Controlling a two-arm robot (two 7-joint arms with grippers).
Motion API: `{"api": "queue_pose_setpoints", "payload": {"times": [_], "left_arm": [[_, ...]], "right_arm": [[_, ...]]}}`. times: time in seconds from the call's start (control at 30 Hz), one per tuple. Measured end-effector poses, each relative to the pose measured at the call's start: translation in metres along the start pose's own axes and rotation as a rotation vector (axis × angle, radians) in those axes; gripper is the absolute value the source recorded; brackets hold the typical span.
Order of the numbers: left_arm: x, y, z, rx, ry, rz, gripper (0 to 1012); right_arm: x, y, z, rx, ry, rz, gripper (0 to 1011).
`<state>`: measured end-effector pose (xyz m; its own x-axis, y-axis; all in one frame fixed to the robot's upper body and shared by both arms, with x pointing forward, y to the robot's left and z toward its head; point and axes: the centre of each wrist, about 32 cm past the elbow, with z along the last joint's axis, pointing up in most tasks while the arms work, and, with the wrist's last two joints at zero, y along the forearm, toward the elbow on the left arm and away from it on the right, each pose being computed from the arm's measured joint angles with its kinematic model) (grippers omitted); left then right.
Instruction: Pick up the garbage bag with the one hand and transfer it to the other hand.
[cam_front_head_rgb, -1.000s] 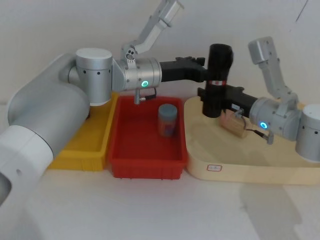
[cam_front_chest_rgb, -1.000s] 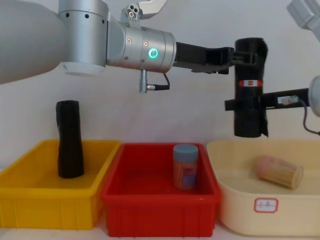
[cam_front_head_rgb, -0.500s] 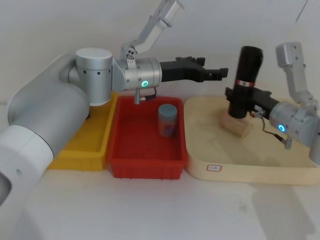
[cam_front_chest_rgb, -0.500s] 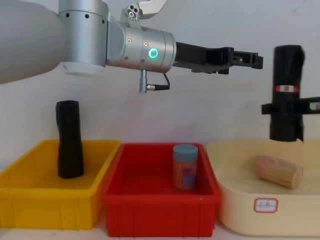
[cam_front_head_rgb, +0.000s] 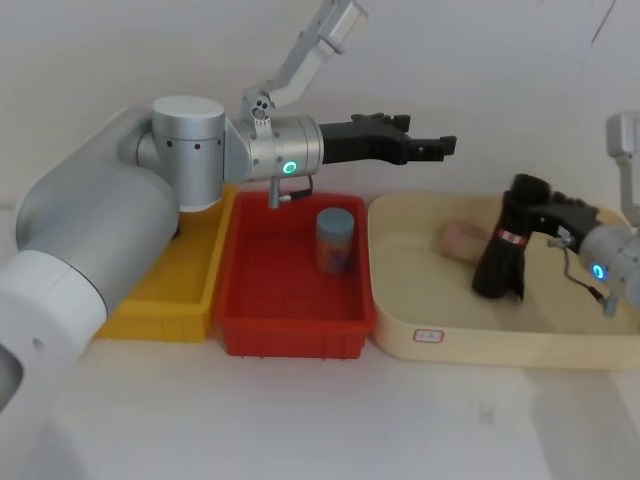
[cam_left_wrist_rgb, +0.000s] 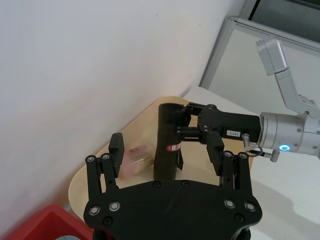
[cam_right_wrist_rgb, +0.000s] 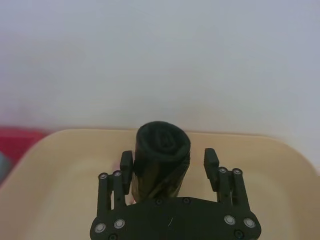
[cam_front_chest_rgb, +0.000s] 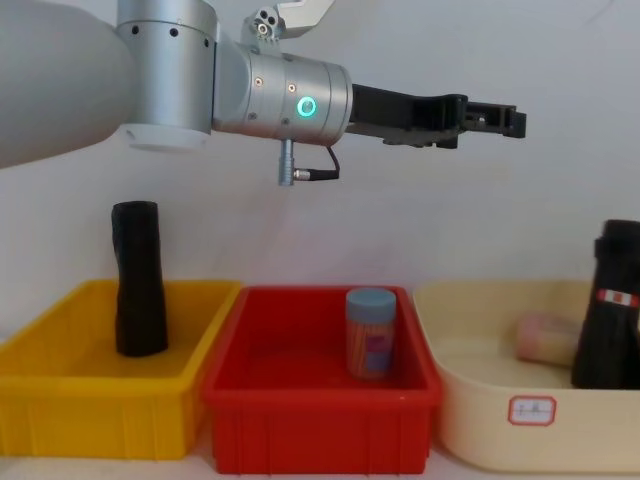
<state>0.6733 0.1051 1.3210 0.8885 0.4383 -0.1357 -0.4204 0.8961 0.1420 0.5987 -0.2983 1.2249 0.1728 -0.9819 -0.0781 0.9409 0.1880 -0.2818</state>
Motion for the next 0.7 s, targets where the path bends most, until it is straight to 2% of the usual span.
{"api": "queue_pose_setpoints", "payload": {"times": [0.07, 0.17, 0.23, 0.7], "left_arm": [[0.0, 0.0, 0.0, 0.0, 0.0, 0.0, 1001], [0.0, 0.0, 0.0, 0.0, 0.0, 0.0, 1001], [0.0, 0.0, 0.0, 0.0, 0.0, 0.0, 1001], [0.0, 0.0, 0.0, 0.0, 0.0, 0.0, 1001]], "right_arm": [[0.003, 0.0, -0.002, -0.002, 0.007, -0.019, 870], [0.008, 0.001, -0.006, -0.006, 0.019, -0.049, 977], [0.011, 0.001, -0.008, -0.008, 0.025, -0.066, 1001], [0.02, 0.002, -0.015, -0.017, 0.049, -0.127, 1001]]}}
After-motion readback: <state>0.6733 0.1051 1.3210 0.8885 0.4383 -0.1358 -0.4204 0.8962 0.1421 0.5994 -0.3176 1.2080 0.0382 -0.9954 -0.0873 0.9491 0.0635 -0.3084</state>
